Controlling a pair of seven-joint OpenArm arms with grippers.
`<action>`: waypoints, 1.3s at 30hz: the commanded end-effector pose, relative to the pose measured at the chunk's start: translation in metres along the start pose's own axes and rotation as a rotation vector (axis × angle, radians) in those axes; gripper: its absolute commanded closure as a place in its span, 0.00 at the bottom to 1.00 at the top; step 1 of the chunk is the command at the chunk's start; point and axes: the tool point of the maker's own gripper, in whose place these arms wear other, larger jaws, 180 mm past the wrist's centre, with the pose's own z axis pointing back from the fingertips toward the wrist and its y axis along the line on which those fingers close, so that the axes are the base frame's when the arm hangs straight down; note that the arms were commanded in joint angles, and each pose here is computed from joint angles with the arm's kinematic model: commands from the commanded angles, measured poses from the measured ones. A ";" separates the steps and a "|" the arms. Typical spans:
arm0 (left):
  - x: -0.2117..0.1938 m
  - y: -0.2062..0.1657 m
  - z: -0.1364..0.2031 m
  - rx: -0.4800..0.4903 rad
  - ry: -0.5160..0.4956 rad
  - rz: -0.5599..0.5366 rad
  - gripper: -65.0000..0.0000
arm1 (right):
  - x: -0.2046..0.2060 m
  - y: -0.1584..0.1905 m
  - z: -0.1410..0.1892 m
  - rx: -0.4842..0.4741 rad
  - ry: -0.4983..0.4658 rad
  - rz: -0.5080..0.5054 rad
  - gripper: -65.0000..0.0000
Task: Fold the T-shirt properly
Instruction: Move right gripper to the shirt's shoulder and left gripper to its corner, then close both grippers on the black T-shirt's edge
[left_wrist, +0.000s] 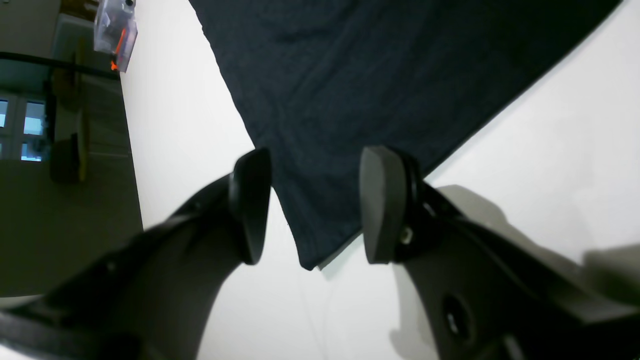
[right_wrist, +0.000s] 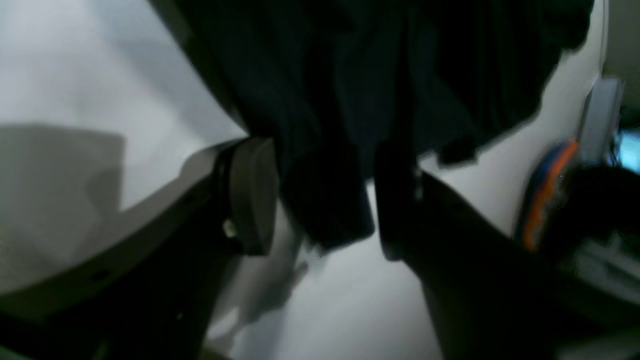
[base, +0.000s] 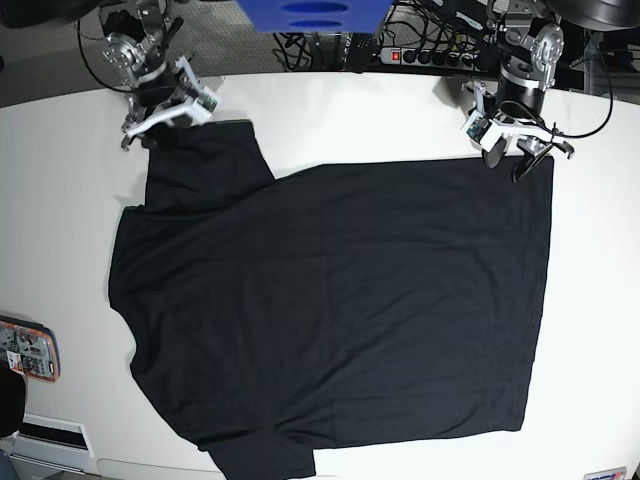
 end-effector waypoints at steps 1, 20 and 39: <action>0.005 0.008 0.002 0.024 -0.022 -0.006 0.57 | -0.015 0.001 -0.006 0.016 0.091 0.030 0.52; 0.004 0.006 0.003 0.019 -0.019 -0.011 0.57 | 0.019 -0.002 -0.005 -0.053 0.031 0.170 0.60; -0.078 -0.007 0.029 -0.090 0.235 -0.359 0.56 | 0.009 0.007 0.001 -0.034 0.083 0.168 1.00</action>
